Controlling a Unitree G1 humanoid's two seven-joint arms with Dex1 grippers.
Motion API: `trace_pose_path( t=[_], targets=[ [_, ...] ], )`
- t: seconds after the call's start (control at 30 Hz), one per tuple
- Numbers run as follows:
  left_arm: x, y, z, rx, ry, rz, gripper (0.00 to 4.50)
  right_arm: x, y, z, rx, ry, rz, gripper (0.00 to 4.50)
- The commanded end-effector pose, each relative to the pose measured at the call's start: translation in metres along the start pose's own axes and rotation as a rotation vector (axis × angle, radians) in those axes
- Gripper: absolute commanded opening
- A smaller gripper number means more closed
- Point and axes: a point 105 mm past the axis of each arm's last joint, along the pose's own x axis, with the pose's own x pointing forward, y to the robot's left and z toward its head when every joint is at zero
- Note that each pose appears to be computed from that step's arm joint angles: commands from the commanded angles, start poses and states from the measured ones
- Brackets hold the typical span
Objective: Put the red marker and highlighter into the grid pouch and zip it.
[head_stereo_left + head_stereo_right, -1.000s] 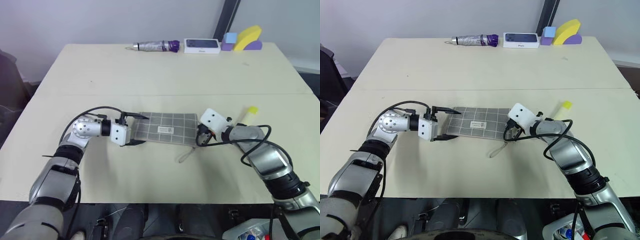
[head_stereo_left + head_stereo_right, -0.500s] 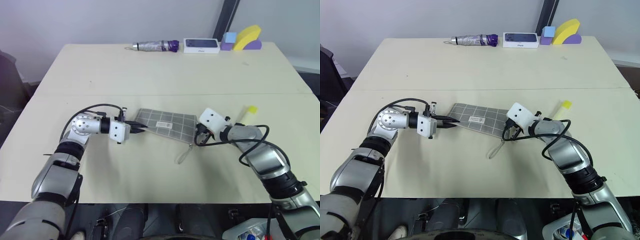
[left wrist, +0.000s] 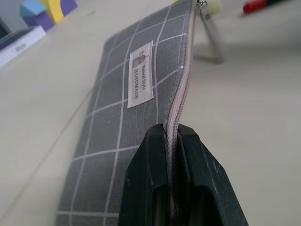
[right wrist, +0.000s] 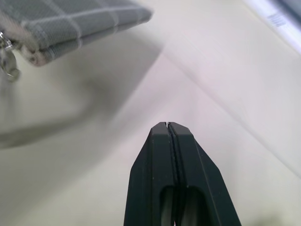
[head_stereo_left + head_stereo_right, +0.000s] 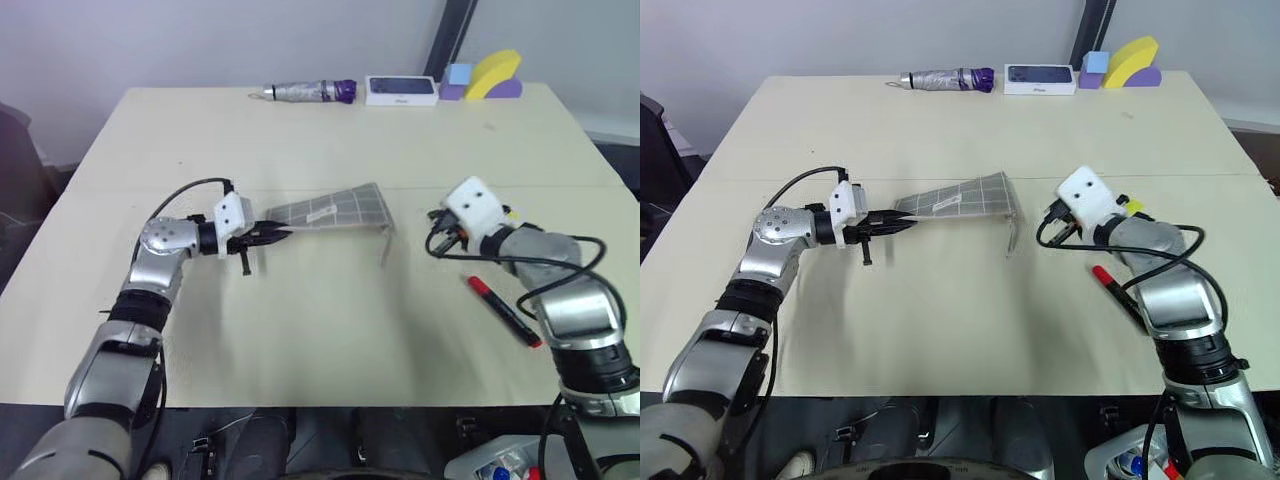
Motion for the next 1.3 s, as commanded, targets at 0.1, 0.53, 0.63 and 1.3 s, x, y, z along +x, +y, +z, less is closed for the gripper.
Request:
trace_pose_path(
  t=[0.1, 0.53, 0.63, 1.3],
  targets=[
    [0.0, 0.008, 0.034, -0.185, -0.107, 0.075, 0.04, -0.019, -0.008, 0.015, 0.075, -0.095, -0.017, 0.0],
    [0.011, 0.01, 0.074, -0.46, -0.21, 0.117, 0.04, -0.033, -0.002, 0.037, 0.11, -0.216, -0.006, 0.0],
    [0.013, 0.007, 0.071, -0.462, -0.192, 0.112, 0.04, -0.034, 0.005, 0.044, 0.13, -0.243, 0.04, 0.0],
    [0.027, -0.007, 0.072, -0.43, -0.153, 0.058, 0.0, -0.005, -0.001, 0.073, 0.254, -0.342, -0.062, 2.89]
  ],
)
